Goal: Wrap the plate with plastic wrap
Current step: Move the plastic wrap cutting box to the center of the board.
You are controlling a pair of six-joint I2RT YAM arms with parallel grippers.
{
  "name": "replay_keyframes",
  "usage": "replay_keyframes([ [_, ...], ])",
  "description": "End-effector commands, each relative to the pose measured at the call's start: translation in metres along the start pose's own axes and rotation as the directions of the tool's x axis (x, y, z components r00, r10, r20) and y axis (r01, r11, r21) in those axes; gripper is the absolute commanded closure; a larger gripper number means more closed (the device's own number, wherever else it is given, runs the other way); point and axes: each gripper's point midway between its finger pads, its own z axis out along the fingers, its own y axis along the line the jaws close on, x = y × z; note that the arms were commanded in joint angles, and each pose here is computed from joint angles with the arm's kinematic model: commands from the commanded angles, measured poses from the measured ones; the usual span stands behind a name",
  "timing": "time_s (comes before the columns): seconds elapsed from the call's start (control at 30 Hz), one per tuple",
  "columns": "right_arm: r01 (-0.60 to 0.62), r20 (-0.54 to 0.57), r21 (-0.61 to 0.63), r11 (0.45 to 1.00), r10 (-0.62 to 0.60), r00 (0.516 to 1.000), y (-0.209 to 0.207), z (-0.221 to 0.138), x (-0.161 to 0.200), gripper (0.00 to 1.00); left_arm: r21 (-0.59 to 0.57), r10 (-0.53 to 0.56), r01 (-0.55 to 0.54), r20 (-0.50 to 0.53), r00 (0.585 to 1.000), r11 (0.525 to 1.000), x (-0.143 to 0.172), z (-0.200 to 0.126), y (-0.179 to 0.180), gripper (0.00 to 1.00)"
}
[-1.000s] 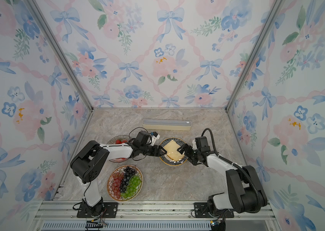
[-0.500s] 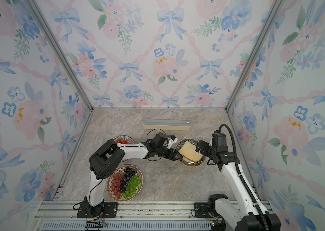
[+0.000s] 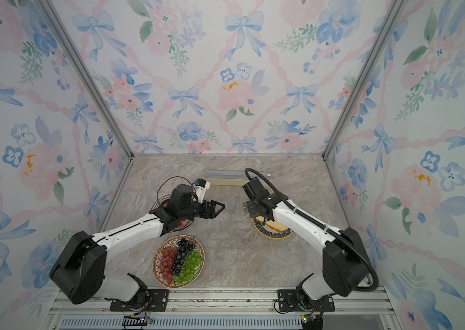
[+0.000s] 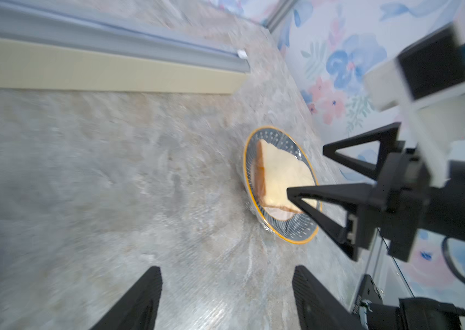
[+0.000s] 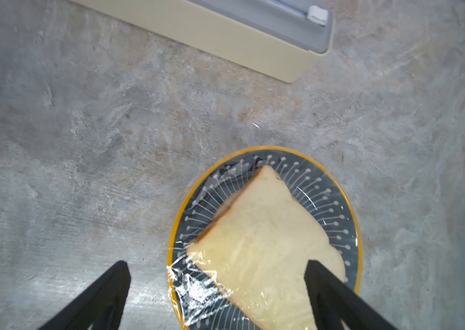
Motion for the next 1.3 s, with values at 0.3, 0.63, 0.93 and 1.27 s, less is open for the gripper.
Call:
replay_keyframes([
  [0.3, 0.304, -0.263, 0.241, 0.922, -0.240, 0.935, -0.004, 0.063, 0.024, 0.03, -0.373, -0.252, 0.323, 0.226, 0.941, 0.870, 0.017, -0.107, 0.133, 0.23],
  [0.63, 0.260, -0.341, 0.360, 0.896, -0.133, 0.931, -0.077, 0.065, 0.051, 0.03, -0.537, -0.359, 0.506, 0.361, 0.861, 0.674, 0.045, -0.155, 0.187, 0.16],
  [0.93, 0.193, -0.287, 0.349, 0.917, -0.092, 0.953, -0.087, 0.059, 0.040, 0.03, -0.611, -0.303, 0.543, 0.457, 0.836, 0.576, 0.033, -0.194, 0.214, 0.02],
  [1.27, 0.021, -0.076, 0.039, 0.999, -0.018, 0.997, -0.034, 0.016, 0.002, 0.03, -0.483, -0.301, 0.541, 0.488, 0.819, 0.689, -0.025, -0.186, 0.254, 0.02],
])
